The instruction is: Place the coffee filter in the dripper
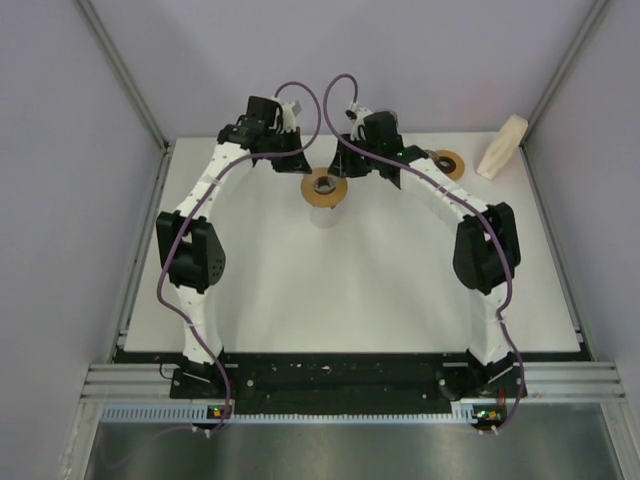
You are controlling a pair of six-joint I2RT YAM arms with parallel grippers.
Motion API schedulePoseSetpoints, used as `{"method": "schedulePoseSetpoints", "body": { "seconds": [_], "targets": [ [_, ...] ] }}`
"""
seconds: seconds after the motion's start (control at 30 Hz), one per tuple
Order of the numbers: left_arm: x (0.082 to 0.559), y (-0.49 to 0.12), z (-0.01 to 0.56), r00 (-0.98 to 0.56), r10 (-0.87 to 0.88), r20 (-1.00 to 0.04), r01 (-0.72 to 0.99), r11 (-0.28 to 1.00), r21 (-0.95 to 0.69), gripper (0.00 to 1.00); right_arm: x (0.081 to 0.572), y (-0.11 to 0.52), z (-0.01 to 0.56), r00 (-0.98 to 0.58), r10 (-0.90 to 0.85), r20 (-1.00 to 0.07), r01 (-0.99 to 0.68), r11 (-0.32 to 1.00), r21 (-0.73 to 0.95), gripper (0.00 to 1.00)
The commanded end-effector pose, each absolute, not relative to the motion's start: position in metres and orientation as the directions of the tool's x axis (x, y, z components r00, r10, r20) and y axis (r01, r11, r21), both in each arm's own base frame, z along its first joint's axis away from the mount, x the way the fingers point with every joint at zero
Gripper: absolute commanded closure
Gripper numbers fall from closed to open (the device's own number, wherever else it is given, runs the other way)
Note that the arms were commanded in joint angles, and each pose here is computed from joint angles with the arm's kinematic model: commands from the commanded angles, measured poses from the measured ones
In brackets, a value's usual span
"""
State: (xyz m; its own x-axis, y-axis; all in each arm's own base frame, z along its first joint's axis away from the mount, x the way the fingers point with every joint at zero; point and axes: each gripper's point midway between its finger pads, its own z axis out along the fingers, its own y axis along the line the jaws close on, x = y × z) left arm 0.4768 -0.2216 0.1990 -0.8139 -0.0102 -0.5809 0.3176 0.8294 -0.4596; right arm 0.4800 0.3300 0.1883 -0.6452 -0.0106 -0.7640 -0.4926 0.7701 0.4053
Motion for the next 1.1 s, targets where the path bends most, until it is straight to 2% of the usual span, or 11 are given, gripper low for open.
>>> {"method": "schedulePoseSetpoints", "body": {
  "seconds": [0.0, 0.27, 0.67, 0.87, 1.0, 1.07],
  "targets": [
    [0.433, -0.191, 0.134, -0.935, 0.046, -0.351, 0.181, 0.915, -0.361, 1.00, 0.451, 0.313, 0.171, -0.730, -0.089, -0.678, -0.442, 0.818, 0.369, 0.62],
    [0.431, -0.194, 0.140, -0.933, 0.044, -0.358, 0.183, 0.913, -0.365, 1.00, 0.447, 0.314, 0.216, -0.677, -0.054, -0.734, -0.456, 0.813, 0.361, 0.53],
    [0.431, -0.194, 0.154, -0.913, 0.043, -0.405, 0.193, 0.921, -0.337, 1.00, 0.444, 0.313, 0.241, -0.620, -0.078, -0.780, -0.415, 0.877, 0.242, 0.57],
    [0.430, -0.196, 0.153, -0.915, 0.044, -0.400, 0.192, 0.921, -0.339, 1.00, 0.443, 0.308, 0.240, -0.618, -0.110, -0.778, -0.386, 0.905, 0.179, 0.77],
    [0.428, -0.198, 0.151, -0.919, 0.043, -0.391, 0.191, 0.918, -0.348, 1.00, 0.442, 0.306, 0.221, -0.659, -0.130, -0.741, -0.368, 0.915, 0.167, 1.00],
    [0.426, -0.197, 0.150, -0.920, 0.044, -0.389, 0.191, 0.918, -0.347, 1.00, 0.441, 0.305, 0.209, -0.682, -0.133, -0.719, -0.358, 0.918, 0.169, 1.00]
  ]
}}
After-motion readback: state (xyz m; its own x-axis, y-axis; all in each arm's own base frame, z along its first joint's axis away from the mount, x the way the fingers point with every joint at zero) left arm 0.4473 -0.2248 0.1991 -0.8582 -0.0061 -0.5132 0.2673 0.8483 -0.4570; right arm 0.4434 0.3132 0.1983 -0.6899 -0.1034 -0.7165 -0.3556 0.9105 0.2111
